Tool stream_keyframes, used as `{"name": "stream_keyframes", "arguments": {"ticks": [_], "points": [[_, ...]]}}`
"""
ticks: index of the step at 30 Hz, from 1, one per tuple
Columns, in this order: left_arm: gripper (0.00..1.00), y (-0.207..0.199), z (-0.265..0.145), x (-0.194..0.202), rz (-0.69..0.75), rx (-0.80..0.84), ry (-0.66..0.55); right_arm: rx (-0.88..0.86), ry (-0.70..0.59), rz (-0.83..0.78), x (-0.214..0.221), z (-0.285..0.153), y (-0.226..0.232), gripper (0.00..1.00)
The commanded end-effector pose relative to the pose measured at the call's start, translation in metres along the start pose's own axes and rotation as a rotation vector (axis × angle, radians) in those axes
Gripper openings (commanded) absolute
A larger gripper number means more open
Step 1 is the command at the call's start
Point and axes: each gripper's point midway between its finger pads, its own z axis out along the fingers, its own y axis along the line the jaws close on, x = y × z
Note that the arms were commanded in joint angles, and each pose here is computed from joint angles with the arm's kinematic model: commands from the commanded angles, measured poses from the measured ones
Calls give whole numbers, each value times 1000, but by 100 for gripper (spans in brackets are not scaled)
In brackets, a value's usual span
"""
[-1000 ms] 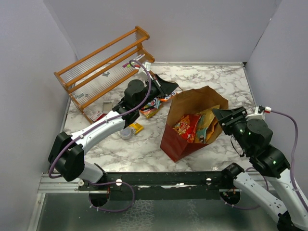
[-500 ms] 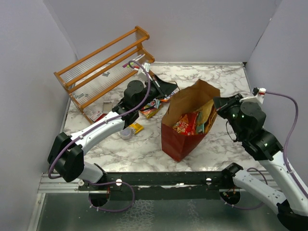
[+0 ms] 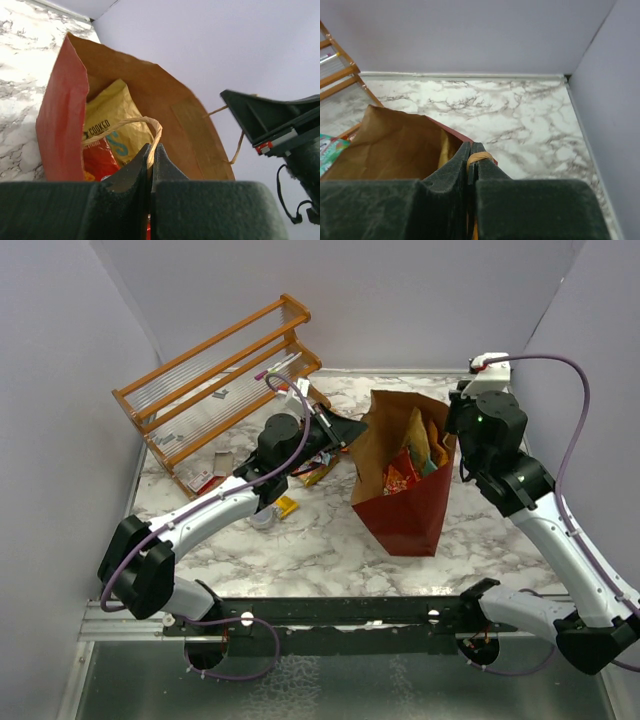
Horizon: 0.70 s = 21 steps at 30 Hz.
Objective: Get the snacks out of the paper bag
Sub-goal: Adjust the paper bag at the center of the board.
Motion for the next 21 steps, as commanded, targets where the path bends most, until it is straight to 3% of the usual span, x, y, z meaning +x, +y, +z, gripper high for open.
{"name": "stream_keyframes", "arguments": {"ticks": [1, 5, 9, 15, 19, 21], "points": [[0, -5, -16, 6, -53, 42, -20, -132, -188, -200, -41, 11, 9, 2], [1, 12, -31, 32, -84, 16, 8, -201, -156, -221, -32, 34, 5, 2], [2, -4, -35, 54, -64, 57, 48, -182, -115, -281, -26, 62, -14, 2], [2, -19, -33, 95, -22, 96, 156, -231, -117, -277, -38, 55, -7, 2], [4, -9, -40, 108, -2, 94, 187, -591, -105, -119, -34, 8, 49, 2], [10, -4, -46, 115, 40, 93, 220, -779, -79, -52, -19, -19, 75, 3]]}}
